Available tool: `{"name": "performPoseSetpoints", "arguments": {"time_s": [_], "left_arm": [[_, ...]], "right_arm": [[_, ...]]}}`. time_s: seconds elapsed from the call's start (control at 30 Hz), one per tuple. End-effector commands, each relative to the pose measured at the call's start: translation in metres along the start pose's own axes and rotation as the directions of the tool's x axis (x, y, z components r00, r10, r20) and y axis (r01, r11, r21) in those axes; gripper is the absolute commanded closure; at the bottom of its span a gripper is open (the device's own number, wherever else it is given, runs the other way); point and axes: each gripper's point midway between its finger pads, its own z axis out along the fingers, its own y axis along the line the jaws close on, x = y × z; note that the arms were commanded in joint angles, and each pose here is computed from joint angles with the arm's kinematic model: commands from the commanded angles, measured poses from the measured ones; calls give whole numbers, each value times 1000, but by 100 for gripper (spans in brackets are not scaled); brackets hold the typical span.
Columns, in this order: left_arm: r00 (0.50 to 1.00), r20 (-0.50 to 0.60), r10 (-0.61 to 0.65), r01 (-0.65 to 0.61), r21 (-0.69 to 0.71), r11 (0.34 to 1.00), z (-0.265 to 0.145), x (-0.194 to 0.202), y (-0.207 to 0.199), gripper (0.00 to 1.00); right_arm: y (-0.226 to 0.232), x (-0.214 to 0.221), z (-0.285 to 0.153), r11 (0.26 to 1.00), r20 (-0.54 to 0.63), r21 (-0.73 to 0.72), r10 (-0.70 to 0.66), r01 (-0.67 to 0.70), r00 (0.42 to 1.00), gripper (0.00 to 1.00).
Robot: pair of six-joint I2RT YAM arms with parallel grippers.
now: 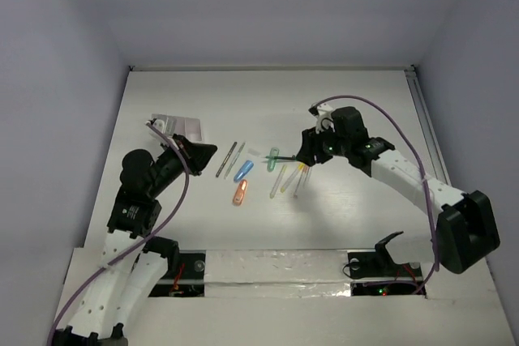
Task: Sort the stationery into containers
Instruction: Pick up the pen from the center of the board.
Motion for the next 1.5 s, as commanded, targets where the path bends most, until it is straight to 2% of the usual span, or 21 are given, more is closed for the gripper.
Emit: {"name": "performPoseSetpoints", "arguments": {"time_s": [0.0, 0.1, 0.13, 0.2, 0.27, 0.33, 0.37, 0.47, 1.13, 1.47], "left_arm": [[997, 69, 30, -35, 74, 997, 8, -38, -24, 100], [998, 47, 36, -39, 60, 997, 18, -34, -17, 100], [999, 41, 35, -37, 55, 998, 20, -29, -12, 98], [999, 30, 25, -26, 50, 998, 24, -24, -8, 92], [999, 14, 37, -38, 33, 999, 25, -24, -3, 90], [998, 18, 58, -58, 2, 998, 24, -26, 2, 88], [998, 23, 63, -63, -13, 998, 23, -27, 4, 88], [997, 22, 74, -73, -20, 997, 22, -27, 5, 88], [998, 31, 63, -62, -46, 997, 23, -30, 15, 86], [997, 34, 63, -62, -48, 997, 22, -30, 17, 86]], "right_arm": [[14, -34, 22, 978, 87, -59, -195, 201, 977, 46], [16, -46, 40, 946, 82, -48, -316, 320, 945, 60], [11, -38, 53, 943, 43, -44, -328, 329, 944, 63], [10, -48, 61, 931, 44, -41, -362, 364, 931, 68], [3, -44, 76, 929, 6, -42, -367, 367, 930, 66], [1, -48, 84, 922, -6, -44, -385, 384, 923, 60], [-4, -40, 93, 924, -39, -46, -381, 379, 924, 53], [-10, -33, 106, 920, -86, -58, -391, 388, 916, 49], [-20, 16, 128, 915, -271, -144, -404, 378, 874, 50], [-13, 12, 136, 908, -252, -170, -415, 382, 874, 56]]}}
